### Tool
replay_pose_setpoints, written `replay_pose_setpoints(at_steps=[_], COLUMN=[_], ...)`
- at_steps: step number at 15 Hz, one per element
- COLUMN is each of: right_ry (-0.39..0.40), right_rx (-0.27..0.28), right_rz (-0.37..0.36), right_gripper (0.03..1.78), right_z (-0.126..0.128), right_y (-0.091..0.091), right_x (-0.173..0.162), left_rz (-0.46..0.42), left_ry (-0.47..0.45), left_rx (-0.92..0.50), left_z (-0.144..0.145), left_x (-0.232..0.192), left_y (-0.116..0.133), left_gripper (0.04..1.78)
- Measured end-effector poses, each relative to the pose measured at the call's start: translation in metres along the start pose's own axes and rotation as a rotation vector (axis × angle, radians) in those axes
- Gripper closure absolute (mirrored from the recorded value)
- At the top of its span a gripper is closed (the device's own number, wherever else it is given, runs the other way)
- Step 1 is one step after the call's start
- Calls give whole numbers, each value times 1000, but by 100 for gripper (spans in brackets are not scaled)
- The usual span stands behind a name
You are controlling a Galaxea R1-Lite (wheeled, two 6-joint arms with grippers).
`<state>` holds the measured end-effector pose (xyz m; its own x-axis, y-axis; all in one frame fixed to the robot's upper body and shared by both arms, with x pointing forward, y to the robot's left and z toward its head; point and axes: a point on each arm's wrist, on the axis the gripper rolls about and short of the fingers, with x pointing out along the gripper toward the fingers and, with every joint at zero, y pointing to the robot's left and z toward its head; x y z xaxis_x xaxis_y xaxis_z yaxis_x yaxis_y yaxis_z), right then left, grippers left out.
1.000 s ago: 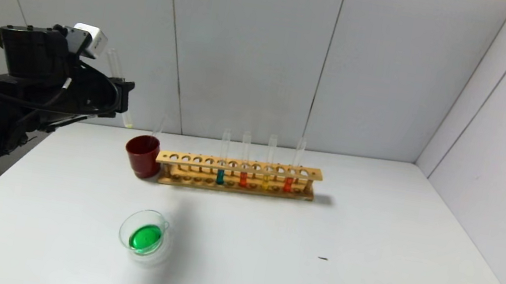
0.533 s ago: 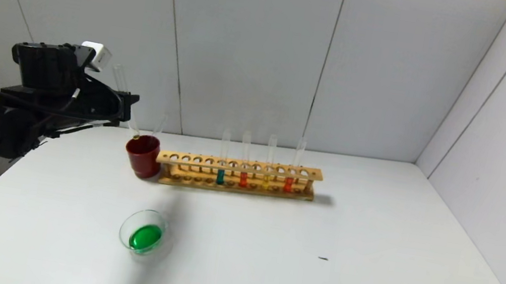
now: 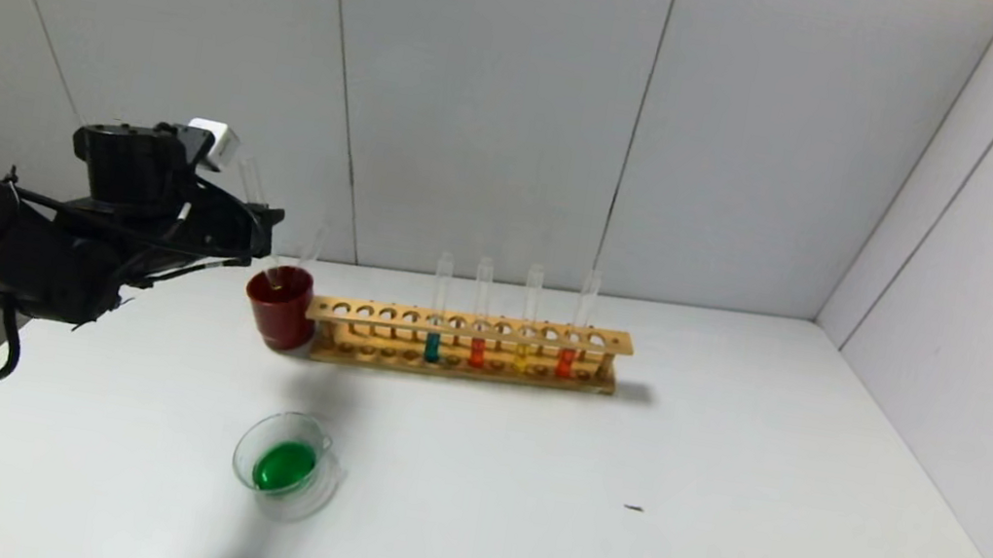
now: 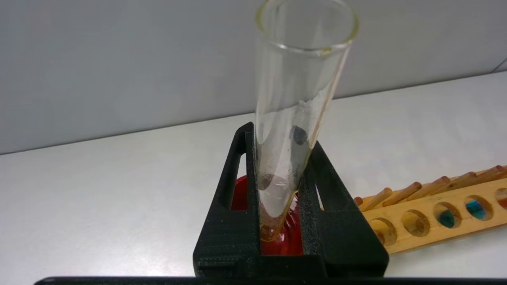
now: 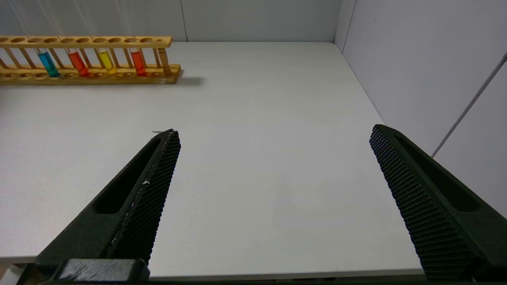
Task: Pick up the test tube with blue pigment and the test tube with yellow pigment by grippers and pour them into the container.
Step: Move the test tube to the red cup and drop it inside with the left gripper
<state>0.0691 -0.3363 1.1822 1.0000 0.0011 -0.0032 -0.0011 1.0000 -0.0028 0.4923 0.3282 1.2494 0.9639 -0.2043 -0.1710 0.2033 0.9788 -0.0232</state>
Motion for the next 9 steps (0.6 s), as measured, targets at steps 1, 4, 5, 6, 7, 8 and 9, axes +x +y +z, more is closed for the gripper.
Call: replay_pose_setpoints(at_steps=[1,4,5,6,7,8,9], right_ry=[0,0,0,0,0,0,0], right_rx=[0,0,0,0,0,0,0], right_rz=[0,0,0,0,0,0,0], right_gripper=[6,6,6,6,6,6,6], right_z=[0,0,0,0,0,0,0], right_y=[0,0,0,0,0,0,0], right_x=[0,0,0,0,0,0,0], left_rz=[2,2,2,3,4,3,1], left_ry=[4,15,18,16,17,25,33], left_rx=[0,-1,-2,-1,-1,-3,-4], left_z=[-4,-13,-16,-20,-23,-26,-30], left_x=[3,10,13,16,18,20,22], left_y=[1,2,3,4,5,5,5], left_gripper=[150,150,150,150,150,150,150])
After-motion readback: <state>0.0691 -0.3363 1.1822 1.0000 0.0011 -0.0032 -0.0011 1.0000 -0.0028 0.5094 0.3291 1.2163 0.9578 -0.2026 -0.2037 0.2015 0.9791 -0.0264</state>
